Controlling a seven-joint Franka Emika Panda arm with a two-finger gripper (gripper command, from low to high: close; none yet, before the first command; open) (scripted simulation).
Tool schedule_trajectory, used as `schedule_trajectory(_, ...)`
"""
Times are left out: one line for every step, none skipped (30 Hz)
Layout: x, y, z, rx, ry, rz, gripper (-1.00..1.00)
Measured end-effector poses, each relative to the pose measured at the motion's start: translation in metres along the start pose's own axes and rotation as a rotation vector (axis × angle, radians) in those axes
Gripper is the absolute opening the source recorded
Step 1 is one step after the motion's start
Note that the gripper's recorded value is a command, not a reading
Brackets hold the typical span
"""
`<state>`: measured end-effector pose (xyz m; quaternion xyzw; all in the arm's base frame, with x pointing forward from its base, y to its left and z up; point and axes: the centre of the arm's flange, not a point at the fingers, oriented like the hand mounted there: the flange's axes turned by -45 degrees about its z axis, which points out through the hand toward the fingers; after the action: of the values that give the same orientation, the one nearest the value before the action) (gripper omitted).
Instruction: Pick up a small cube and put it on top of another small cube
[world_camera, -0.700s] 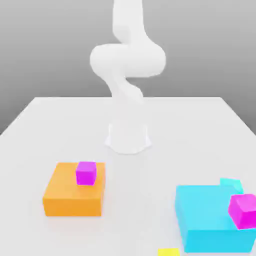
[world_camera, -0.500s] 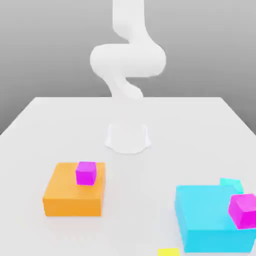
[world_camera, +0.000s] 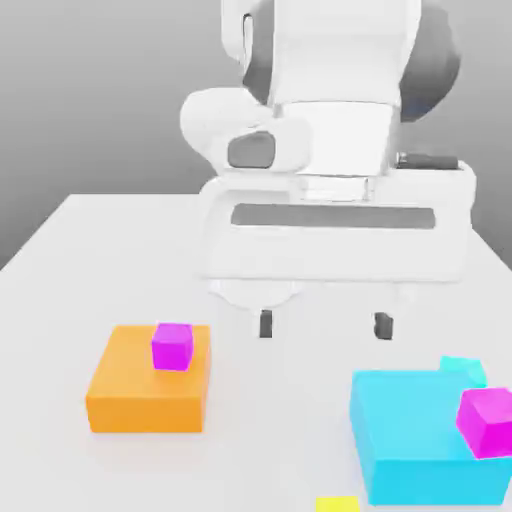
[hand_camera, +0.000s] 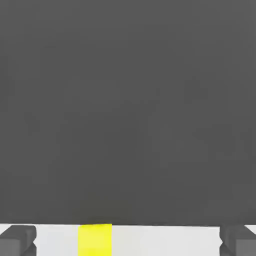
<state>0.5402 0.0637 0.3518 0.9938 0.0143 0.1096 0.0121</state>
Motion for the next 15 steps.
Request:
schedule_trajectory(-0.003, -0.003, 0.018, 0.003, -0.025, -0.002, 0.00)
schedule_trajectory(-0.006, -0.006, 0.035, 0.005, -0.049, -0.003, 0.00)
schedule_trajectory(-0.010, -0.009, 0.053, 0.007, -0.073, -0.005, 0.00)
schedule_trajectory(-0.014, -0.012, 0.071, 0.010, -0.098, -0.007, 0.00)
schedule_trajectory(-0.019, -0.015, 0.088, 0.014, -0.122, -0.009, 0.00)
schedule_trajectory(-0.025, -0.019, 0.105, 0.017, -0.146, -0.010, 0.00)
schedule_trajectory(-0.031, -0.022, 0.122, 0.021, -0.171, -0.012, 0.00)
schedule_trajectory(-0.038, -0.026, 0.138, 0.025, -0.195, -0.014, 0.00)
schedule_trajectory(-0.043, -0.028, 0.154, 0.028, -0.207, -0.015, 0.00)
schedule_trajectory(-0.046, -0.029, 0.168, 0.029, -0.213, -0.015, 0.00)
schedule_trajectory(-0.050, -0.030, 0.183, 0.030, -0.216, -0.015, 0.00)
schedule_trajectory(-0.053, -0.031, 0.197, 0.030, -0.218, -0.015, 0.00)
schedule_trajectory(-0.057, -0.031, 0.210, 0.030, -0.218, -0.015, -1.00)
schedule_trajectory(-0.057, -0.031, 0.210, 0.030, -0.218, -0.015, -1.00)
schedule_trajectory(-0.057, -0.031, 0.210, 0.030, -0.218, -0.015, -1.00)
